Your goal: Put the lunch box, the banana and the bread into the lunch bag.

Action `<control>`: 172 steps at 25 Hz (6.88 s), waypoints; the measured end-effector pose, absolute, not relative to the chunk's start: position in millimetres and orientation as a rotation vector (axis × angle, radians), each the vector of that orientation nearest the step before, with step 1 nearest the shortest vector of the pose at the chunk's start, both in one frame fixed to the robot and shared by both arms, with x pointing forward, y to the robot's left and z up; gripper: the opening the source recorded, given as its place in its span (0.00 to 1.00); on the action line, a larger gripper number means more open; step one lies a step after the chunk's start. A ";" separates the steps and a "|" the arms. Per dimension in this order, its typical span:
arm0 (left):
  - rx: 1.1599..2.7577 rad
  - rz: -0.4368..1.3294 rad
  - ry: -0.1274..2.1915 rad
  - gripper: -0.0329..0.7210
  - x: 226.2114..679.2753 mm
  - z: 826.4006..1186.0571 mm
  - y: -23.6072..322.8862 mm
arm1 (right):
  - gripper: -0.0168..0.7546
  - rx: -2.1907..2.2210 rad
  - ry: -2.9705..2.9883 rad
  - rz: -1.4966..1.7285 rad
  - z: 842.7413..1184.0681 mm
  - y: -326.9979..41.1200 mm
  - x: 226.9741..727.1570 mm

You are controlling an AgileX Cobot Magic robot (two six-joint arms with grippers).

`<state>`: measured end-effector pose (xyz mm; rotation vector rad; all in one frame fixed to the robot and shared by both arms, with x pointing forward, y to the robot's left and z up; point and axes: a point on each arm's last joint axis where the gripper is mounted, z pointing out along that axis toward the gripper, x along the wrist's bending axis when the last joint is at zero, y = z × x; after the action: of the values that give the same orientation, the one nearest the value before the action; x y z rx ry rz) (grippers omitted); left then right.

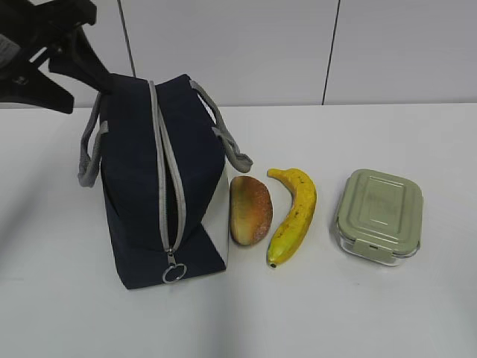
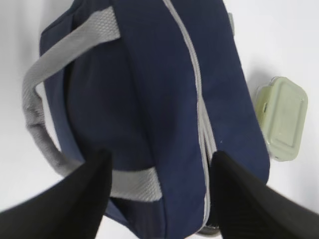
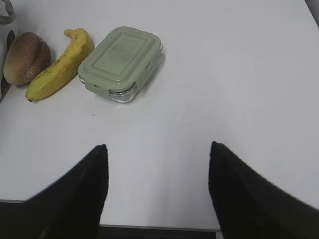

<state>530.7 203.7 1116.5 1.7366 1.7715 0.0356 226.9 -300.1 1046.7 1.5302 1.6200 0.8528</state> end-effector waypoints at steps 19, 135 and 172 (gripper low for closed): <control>1.817 -0.007 1.872 0.57 579.1 1083.5 186.3 | 0.63 1.530 1.620 0.853 1046.7 -300.1 226.9; 2.033 0.074 1.659 0.04 586.6 1072.5 184.8 | 0.79 2.491 1.920 1.185 915.8 -347.5 548.9; 2.033 0.072 1.659 0.04 586.5 1072.5 184.8 | 0.52 2.585 1.780 1.602 906.5 -336.6 562.8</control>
<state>586.5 184.8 1072.5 2.0332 1.6595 0.0723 562.8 -336.6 906.5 2.5849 1.7799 1.6025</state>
